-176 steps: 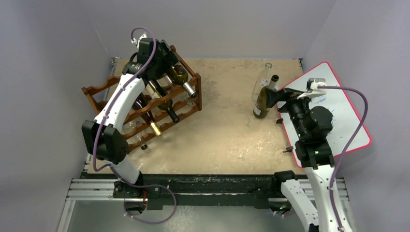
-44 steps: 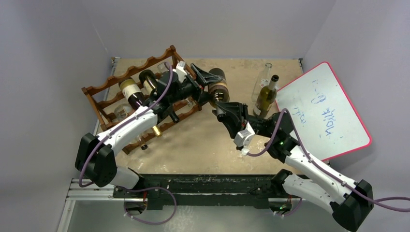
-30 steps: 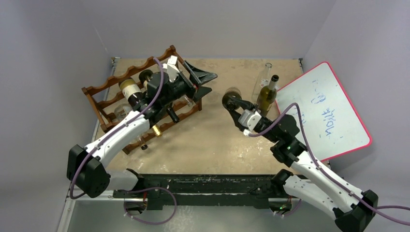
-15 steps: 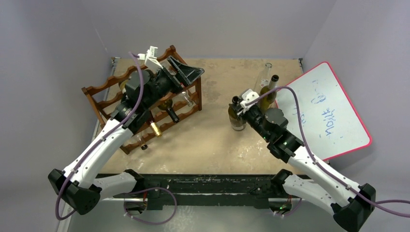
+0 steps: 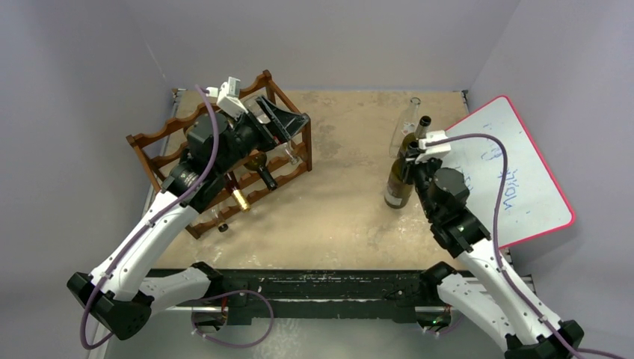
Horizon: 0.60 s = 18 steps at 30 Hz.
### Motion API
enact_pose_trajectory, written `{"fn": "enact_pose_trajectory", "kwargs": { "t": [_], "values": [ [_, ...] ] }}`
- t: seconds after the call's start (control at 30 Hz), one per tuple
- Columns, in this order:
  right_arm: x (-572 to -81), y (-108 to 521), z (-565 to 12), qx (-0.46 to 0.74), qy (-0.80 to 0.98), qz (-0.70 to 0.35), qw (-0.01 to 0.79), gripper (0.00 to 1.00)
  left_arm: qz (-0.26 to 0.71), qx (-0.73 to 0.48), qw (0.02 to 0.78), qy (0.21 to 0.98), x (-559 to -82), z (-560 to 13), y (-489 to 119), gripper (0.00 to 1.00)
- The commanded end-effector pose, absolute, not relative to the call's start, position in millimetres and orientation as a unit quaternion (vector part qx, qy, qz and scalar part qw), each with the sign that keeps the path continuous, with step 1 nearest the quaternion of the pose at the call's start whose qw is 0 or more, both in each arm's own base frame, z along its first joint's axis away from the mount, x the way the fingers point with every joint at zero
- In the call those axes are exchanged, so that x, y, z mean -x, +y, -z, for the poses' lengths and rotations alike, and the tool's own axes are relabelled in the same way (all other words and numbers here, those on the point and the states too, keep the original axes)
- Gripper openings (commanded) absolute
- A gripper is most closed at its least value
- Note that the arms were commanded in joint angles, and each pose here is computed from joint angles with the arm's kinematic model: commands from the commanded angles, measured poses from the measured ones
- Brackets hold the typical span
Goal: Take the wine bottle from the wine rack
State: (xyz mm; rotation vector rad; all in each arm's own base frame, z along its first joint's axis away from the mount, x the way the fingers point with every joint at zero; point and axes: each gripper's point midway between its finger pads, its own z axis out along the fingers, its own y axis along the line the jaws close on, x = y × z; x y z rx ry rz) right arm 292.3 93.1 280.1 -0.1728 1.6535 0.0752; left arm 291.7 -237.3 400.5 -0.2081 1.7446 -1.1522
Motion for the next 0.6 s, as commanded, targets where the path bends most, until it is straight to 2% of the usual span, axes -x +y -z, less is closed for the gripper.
{"fn": "enact_pose_trajectory", "kwargs": {
  "t": [0.0,0.57],
  "values": [
    [-295,64,-326,-0.011,0.674,-0.025,0.738,0.0,0.473,0.075,0.534,0.697,-288,-429,-227,1.0],
    [-305,23,-304,-0.083,0.643,0.012,0.761,0.0,0.448,0.091,0.548,0.701,-278,-435,-207,1.0]
  ]
}}
